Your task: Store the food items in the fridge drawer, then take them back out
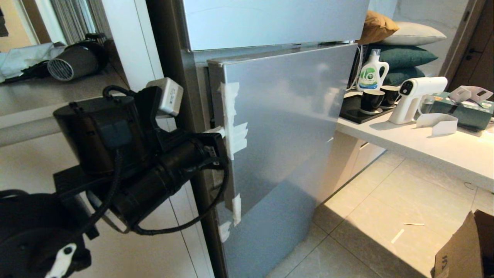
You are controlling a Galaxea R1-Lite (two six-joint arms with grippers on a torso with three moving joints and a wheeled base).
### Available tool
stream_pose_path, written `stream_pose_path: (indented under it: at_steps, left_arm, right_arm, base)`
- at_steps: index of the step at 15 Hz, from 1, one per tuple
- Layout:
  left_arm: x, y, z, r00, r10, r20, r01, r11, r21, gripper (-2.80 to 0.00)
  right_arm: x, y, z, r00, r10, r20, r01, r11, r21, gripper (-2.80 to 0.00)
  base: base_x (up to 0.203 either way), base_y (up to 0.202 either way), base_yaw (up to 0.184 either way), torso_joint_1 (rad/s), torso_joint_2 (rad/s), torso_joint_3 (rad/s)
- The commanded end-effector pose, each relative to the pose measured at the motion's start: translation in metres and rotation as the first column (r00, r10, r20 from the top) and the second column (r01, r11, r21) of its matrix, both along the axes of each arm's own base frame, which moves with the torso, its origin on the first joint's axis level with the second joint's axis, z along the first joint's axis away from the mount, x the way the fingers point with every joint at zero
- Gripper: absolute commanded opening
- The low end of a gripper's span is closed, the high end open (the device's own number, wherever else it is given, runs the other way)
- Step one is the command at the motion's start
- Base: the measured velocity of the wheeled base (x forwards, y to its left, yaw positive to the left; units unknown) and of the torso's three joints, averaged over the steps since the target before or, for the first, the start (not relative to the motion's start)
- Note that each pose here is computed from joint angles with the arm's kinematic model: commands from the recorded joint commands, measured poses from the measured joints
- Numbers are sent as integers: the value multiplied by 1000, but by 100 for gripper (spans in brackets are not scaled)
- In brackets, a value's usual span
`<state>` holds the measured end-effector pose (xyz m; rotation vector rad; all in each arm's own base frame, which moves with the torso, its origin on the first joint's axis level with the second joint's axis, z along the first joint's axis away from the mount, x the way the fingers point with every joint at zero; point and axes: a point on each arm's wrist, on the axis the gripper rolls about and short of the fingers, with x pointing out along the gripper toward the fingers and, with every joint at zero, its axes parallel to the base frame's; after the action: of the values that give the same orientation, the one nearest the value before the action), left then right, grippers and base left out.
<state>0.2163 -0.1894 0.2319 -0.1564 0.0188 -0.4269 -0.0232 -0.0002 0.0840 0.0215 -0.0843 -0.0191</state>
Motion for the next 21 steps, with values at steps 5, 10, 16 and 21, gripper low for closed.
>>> stream_pose_path:
  at_steps: [5,10,16,21]
  left_arm:
    - [-18,-16,-7,997,-80,-17,80,997,15,-280]
    - [-37,-33,-17,985,-169,-44,170,985,39,-280]
    - [-48,-64,-23,966,-254,-54,256,965,54,-280]
    - [-37,-53,-20,985,-171,-38,173,983,63,-280]
  right_arm:
    - [2,0,-8,1000,2,-29,-2,1000,0,-280]
    - [2,0,-8,1000,2,-29,-2,1000,0,-280]
    - [2,0,-8,1000,1,-29,-1,1000,1,-280]
    - [2,0,-8,1000,1,-29,-1,1000,0,-280]
  base:
    - [0,0,0,0,0,0]
    - [0,0,0,0,0,0]
    - [0,0,0,0,0,0]
    - [0,0,0,0,0,0]
